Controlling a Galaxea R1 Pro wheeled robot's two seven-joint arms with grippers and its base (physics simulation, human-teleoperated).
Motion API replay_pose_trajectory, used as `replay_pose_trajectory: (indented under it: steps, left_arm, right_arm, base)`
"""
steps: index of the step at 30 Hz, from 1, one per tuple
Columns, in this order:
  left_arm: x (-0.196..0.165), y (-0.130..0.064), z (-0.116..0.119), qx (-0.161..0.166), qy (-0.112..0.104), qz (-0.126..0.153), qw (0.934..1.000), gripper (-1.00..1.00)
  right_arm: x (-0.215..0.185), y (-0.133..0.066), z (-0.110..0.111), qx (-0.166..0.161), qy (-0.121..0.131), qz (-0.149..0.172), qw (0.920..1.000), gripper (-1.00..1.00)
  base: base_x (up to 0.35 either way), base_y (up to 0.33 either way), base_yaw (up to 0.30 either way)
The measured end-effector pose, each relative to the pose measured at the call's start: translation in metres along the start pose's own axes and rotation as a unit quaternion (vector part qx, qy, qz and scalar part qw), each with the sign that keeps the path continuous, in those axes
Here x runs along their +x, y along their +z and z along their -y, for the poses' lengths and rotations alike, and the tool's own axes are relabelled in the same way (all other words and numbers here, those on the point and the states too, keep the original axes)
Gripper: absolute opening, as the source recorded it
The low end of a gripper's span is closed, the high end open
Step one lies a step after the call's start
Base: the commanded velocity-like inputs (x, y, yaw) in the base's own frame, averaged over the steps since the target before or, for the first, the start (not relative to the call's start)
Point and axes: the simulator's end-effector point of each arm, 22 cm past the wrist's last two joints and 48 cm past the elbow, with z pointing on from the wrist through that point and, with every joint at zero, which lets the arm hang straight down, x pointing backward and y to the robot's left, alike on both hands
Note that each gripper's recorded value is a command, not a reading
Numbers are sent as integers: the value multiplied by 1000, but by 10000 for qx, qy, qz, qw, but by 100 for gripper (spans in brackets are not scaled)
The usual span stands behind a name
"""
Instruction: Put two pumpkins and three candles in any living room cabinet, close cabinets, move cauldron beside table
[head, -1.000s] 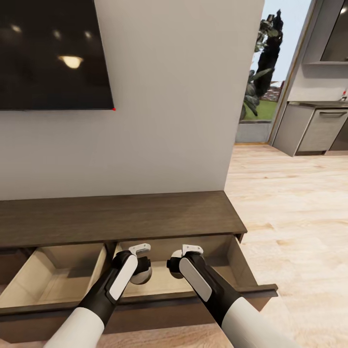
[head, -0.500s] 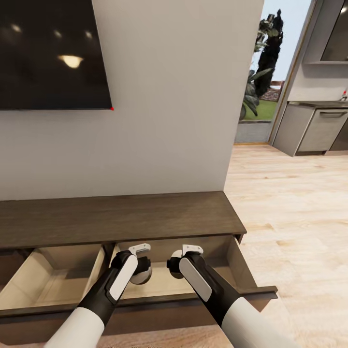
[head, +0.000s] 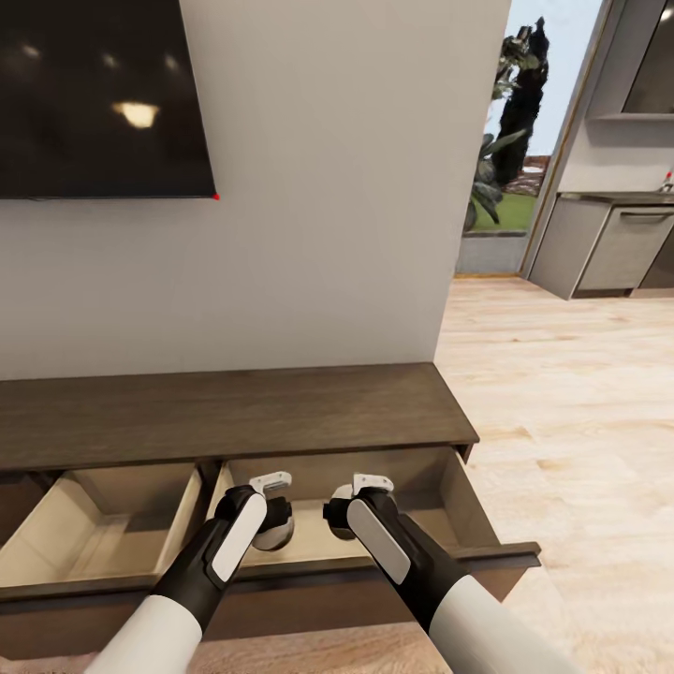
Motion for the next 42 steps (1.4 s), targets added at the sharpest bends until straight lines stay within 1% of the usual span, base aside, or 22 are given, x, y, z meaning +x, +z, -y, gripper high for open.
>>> replay_pose_trajectory:
  steps: [9, 20, 38, 42]
  left_arm:
    - [13, 16, -3, -8, 12, 6, 10000, -100]
    - [13, 15, -2, 12, -10, 2, 10000, -100]
    - [13, 15, -3, 2, -1, 4, 10000, -100]
    - [19, 23, -5, -1, -2, -20, 10000, -100]
  right_arm:
    - [14, 15, 3, 0, 0, 1, 10000, -100]
    - [14, 15, 3, 0, 0, 7, 10000, -100]
    - [14, 15, 3, 0, 0, 8, 10000, -100]
    - [21, 22, 4, 2, 2, -18, 10000, -100]
  base:
    - [0, 0, 0]
    - [0, 0, 0]
    - [51, 6, 0]
    - [1, 0, 0]
